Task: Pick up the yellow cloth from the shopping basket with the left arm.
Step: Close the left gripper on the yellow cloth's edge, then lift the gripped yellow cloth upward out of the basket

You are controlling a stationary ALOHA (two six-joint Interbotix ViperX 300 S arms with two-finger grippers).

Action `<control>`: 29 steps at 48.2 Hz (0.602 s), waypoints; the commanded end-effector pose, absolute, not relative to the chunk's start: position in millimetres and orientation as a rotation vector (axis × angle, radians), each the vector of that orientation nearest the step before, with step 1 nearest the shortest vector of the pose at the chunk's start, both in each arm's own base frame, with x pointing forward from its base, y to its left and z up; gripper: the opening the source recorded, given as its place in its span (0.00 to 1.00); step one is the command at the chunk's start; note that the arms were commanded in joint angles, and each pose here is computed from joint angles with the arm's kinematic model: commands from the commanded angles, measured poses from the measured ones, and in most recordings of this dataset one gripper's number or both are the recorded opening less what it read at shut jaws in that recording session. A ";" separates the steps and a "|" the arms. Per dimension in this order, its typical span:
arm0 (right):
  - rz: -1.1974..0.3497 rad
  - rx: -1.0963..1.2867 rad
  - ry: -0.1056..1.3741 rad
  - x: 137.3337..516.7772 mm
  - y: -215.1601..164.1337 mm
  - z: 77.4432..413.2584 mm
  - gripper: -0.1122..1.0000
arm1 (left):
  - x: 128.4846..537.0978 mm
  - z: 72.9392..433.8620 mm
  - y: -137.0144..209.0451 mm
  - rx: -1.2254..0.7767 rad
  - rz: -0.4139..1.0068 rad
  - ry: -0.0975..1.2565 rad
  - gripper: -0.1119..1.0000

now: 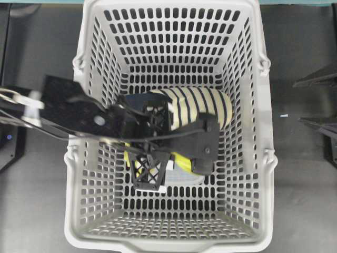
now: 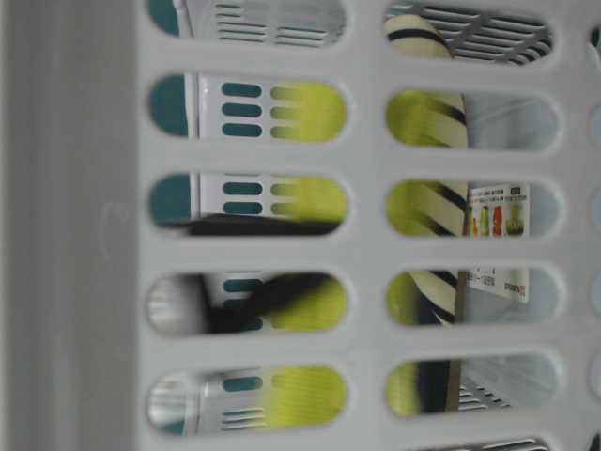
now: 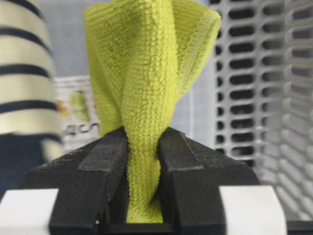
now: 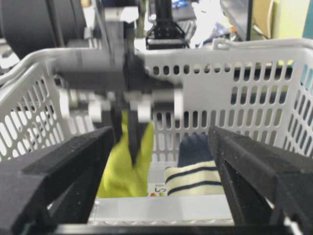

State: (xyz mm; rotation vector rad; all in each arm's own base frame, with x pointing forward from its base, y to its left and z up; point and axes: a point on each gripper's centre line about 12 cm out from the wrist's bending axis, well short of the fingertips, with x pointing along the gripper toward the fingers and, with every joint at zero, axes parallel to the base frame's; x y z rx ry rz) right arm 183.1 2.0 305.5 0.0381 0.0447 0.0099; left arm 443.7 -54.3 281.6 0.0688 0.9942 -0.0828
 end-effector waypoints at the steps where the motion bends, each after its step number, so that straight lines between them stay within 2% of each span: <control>1: 0.010 0.043 0.026 182.7 1.9 309.2 0.78 | 437.2 339.0 -53.0 0.062 -0.082 0.891 0.21; 7: 0.009 0.041 0.019 180.7 1.6 309.4 0.78 | 429.8 375.8 -51.8 0.058 -0.081 0.844 0.21; 12: 0.010 0.043 0.020 180.4 1.9 308.9 0.78 | 425.1 391.4 -50.5 0.056 -0.080 0.820 0.21; 29: 0.009 0.044 0.020 179.8 1.6 307.7 0.78 | 421.8 389.2 -43.5 0.068 -0.073 0.827 0.21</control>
